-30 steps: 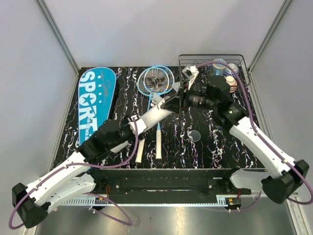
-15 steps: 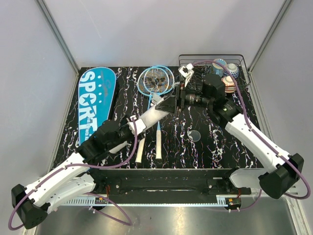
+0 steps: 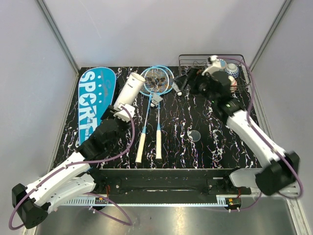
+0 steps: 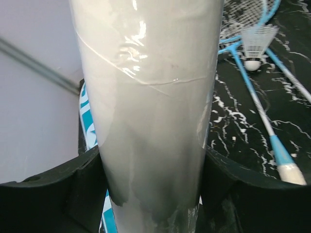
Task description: Pack up the badminton gear
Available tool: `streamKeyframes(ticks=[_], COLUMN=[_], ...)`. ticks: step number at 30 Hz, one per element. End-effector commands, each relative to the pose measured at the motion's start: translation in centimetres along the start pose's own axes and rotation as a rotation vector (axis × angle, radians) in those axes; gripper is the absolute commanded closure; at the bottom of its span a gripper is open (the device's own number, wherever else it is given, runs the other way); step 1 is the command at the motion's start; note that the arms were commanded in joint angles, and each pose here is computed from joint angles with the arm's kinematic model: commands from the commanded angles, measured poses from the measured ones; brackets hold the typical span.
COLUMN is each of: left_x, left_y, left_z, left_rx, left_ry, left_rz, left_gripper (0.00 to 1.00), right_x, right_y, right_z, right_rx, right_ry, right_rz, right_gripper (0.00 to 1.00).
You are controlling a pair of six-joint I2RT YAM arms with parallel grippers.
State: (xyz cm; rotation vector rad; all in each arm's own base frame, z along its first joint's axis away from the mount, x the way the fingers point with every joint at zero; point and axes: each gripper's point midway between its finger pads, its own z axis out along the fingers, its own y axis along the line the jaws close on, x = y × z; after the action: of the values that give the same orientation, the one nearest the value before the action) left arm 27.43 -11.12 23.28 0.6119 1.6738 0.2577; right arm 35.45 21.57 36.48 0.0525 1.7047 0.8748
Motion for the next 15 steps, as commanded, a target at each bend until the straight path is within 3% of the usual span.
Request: streamKeyframes(ticks=[1,2,4,5,7,8,10,15], left_x=[-3.1,-3.2,-3.9,-4.1,-3.9,-3.9,-4.0,-4.3], left_y=[5.2,5.2,5.3,5.4,5.5,5.6,5.5,4.6], left_z=[-1.2,-1.3,-1.7,-1.8,-1.9,-1.9,-1.9,-1.7], left_rx=[-0.224,-0.217,-0.204,-0.202,-0.212,-0.215,-0.210,-0.162], left_ry=[-0.072,-0.080,-0.128,-0.142,-0.145,-0.142,-0.143,-0.157], left_rz=[-0.123,-0.124,-0.146,-0.150,-0.150,-0.145,-0.145,-0.142], left_gripper=[0.93,0.93,0.92,0.91,0.91,0.91,0.91,0.91], right_x=[5.8,5.5,10.0,9.6,14.4,13.1,17.4,19.8], right_y=[-4.0,-2.4,-4.5,-3.9,-7.2,-7.0,-10.0,-12.1], right_z=[6.7,7.9,11.0,12.1,14.1,15.7,17.0,19.7], right_rx=[-0.012,-0.092,-0.098,-0.137,-0.062,-0.039,0.032,0.028], right_ry=[0.192,0.230,0.373,0.377,0.514,0.489,0.612,0.666], right_rz=[0.020,0.009,-0.002,-0.021,-0.077,-0.130,-0.173,-0.213], right_gripper=[0.04,0.05,0.11,0.13,0.19,0.20,0.19,0.18])
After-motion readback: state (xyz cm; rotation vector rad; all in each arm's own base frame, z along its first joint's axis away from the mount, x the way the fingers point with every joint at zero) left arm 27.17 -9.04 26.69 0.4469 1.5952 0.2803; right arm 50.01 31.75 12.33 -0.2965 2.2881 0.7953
